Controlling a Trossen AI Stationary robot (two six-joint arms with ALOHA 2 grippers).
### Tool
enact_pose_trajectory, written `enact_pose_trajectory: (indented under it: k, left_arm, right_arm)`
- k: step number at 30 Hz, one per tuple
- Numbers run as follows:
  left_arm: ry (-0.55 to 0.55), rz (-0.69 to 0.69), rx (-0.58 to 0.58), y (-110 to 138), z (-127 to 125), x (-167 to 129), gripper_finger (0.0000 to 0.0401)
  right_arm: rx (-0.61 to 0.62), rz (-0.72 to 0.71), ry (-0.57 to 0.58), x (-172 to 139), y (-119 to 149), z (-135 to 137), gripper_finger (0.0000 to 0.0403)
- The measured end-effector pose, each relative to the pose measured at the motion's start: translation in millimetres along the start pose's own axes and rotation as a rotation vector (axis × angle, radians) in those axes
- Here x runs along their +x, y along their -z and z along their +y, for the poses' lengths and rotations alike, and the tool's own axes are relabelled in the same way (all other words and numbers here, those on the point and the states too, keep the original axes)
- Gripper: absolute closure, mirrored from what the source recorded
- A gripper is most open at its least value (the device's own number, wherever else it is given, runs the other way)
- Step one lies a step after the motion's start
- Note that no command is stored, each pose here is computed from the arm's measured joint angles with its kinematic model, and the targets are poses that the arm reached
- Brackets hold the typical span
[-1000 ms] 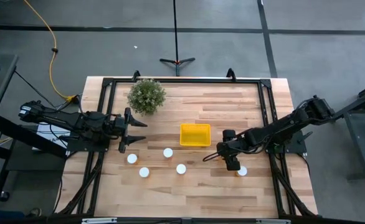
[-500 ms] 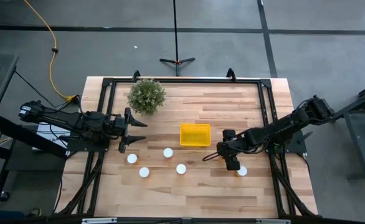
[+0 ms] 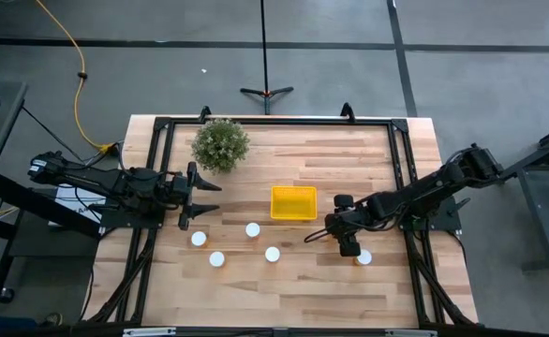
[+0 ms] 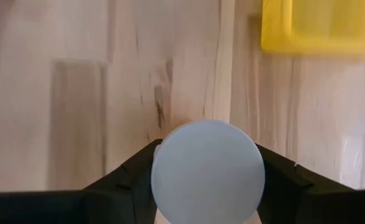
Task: Pick and place pill bottles into a basket
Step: Put the orange pill bottle into the top right corner of the yellow basket
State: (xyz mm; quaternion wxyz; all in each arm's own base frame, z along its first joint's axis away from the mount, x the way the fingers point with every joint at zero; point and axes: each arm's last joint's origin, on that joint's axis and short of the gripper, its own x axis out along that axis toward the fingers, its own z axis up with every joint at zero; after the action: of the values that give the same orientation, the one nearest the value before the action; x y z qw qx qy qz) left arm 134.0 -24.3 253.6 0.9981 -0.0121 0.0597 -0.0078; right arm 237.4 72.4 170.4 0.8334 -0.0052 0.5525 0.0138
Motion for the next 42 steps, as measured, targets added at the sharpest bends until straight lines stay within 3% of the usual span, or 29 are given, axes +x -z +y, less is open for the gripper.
enact_pose_trajectory:
  k: [11,22,30,42]
  left_arm:
    - [0.001,0.004,0.001,0.5,0.0,0.0,0.0126]
    - [0.0,0.004,0.001,0.4,0.0,0.1,0.0126]
    - [0.0,0.004,0.001,0.5,0.0,0.1,0.0126]
    - [0.0,0.004,0.001,0.5,0.0,0.0,0.0126]
  right_arm:
    - [-0.115,-0.114,0.022,-37.6,-44.5,1.6,0.0209]
    - [-0.175,-0.225,0.01,-65.1,-80.7,-35.2,0.0209]
    - [-0.183,-0.266,-0.003,-62.1,-86.0,-70.9,0.0208]
    - [-0.142,-0.169,0.024,-21.0,-90.3,-116.1,0.0208]
